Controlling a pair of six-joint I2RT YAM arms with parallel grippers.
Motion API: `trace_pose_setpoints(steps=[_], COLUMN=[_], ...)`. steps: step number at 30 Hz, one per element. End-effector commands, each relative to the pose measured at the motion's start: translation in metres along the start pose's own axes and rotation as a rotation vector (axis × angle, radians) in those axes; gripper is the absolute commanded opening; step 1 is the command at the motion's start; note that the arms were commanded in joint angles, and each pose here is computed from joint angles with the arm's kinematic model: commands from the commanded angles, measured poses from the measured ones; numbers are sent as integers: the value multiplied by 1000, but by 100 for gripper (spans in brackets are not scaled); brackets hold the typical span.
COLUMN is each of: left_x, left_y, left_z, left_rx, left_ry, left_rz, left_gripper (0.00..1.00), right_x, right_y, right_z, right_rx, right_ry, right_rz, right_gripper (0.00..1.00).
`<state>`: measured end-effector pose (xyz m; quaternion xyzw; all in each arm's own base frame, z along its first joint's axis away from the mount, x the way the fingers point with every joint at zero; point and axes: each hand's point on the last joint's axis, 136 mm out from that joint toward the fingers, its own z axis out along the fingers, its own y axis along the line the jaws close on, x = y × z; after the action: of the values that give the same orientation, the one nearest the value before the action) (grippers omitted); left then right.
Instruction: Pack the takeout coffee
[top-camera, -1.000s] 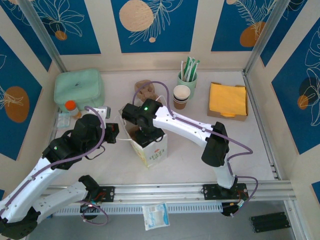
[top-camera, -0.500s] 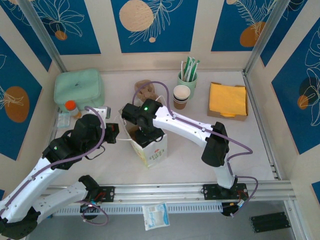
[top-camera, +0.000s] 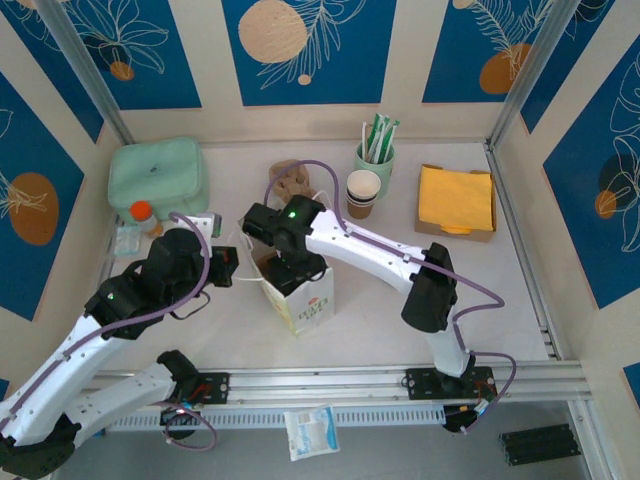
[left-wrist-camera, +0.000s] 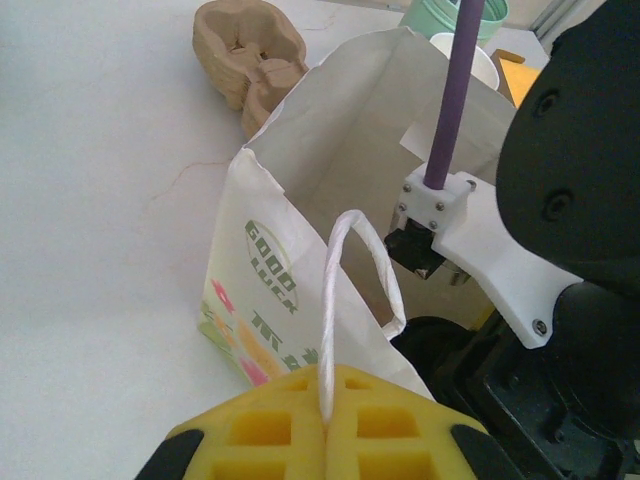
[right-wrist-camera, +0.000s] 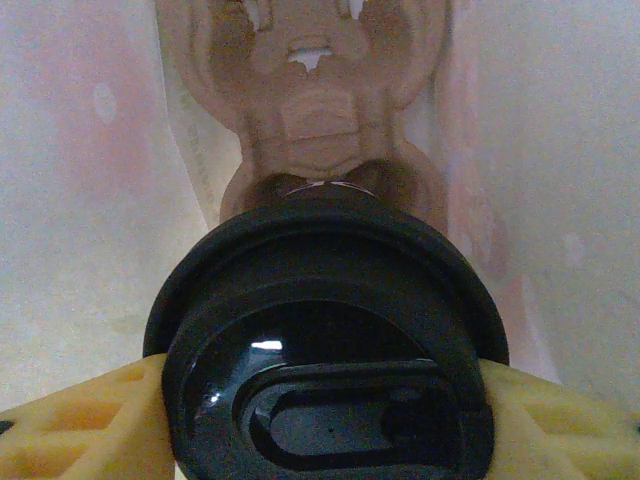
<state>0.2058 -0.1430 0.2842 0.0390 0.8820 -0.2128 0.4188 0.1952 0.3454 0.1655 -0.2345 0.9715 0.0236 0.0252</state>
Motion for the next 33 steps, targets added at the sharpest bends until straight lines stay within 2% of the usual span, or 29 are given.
trace_pose_setpoints(steps=[1,17,33], left_x=[2,3,2], left_y=[1,0,-1], left_z=[0,1,0], left_rx=[8,13,14], left_ry=[0,5,4], left_rz=[-5,-7,-8], left_gripper=[0,0,0], right_x=[-4,-5,-5], right_y=[4,-1,-2], right_z=[6,19,18], right_rx=[-25,-6,-9], right_ry=[13,16,2], right_rz=[15,29,30], right_gripper=[50,50,50])
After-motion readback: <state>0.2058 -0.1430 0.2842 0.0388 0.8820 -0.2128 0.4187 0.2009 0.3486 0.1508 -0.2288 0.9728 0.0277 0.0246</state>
